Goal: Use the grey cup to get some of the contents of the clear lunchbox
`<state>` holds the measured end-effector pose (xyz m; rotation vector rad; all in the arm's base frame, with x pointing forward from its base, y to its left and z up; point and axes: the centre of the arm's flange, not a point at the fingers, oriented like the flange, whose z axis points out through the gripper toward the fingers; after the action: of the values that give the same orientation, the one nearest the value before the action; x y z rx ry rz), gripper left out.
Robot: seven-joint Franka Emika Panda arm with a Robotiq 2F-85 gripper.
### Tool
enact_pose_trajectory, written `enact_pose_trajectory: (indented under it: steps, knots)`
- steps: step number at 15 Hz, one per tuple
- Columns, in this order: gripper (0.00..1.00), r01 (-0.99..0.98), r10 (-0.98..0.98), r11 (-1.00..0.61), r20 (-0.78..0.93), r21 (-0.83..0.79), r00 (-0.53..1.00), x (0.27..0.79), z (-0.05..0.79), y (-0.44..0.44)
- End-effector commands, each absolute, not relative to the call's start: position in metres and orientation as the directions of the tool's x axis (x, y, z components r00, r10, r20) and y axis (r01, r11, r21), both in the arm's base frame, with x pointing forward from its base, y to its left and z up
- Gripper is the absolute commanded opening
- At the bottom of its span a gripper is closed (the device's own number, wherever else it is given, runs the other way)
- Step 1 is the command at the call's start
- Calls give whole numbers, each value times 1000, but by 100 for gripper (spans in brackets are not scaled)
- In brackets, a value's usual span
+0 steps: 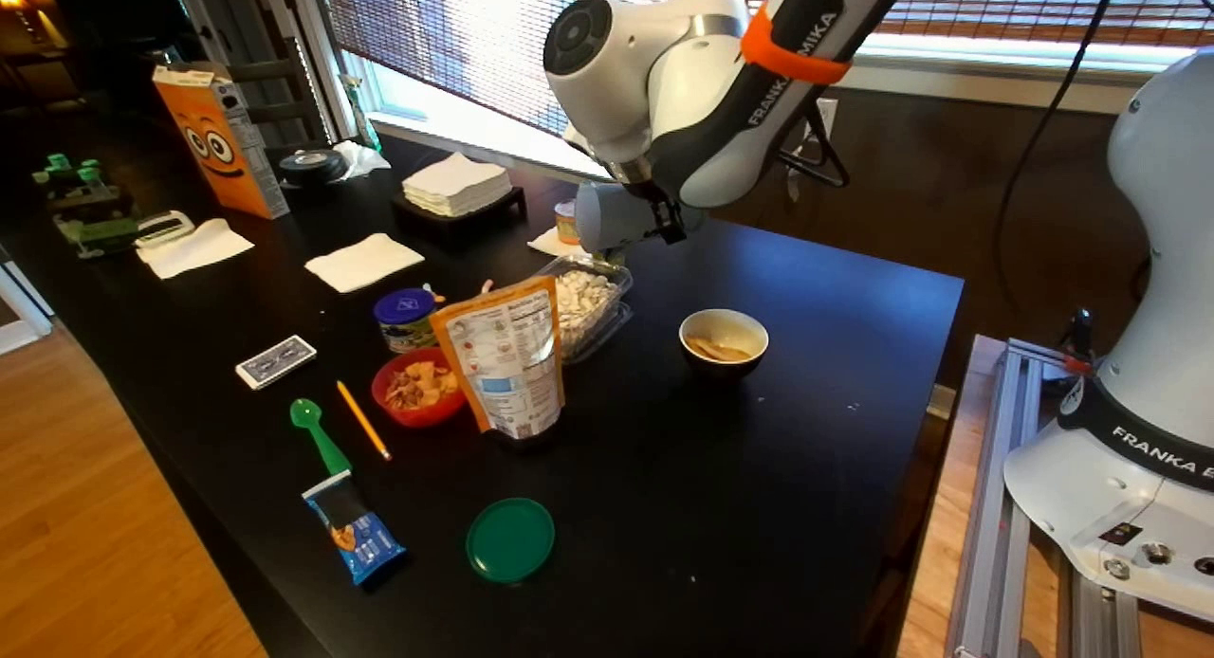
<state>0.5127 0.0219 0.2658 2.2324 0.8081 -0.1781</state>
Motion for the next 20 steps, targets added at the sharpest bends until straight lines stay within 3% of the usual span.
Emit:
enact_pose_trajectory:
  steps: [1,3,4,10,20]
  knots:
    - [75,600,498,-524,-354,605,792,513,264,23]
    - [75,597,494,-528,-354,604,795,513,263,19]
    - [50,595,492,-531,-352,603,796,513,263,18]
    - [50,667,497,-456,-454,589,740,507,233,28]
    - [50,724,493,-369,-538,583,684,545,233,66]
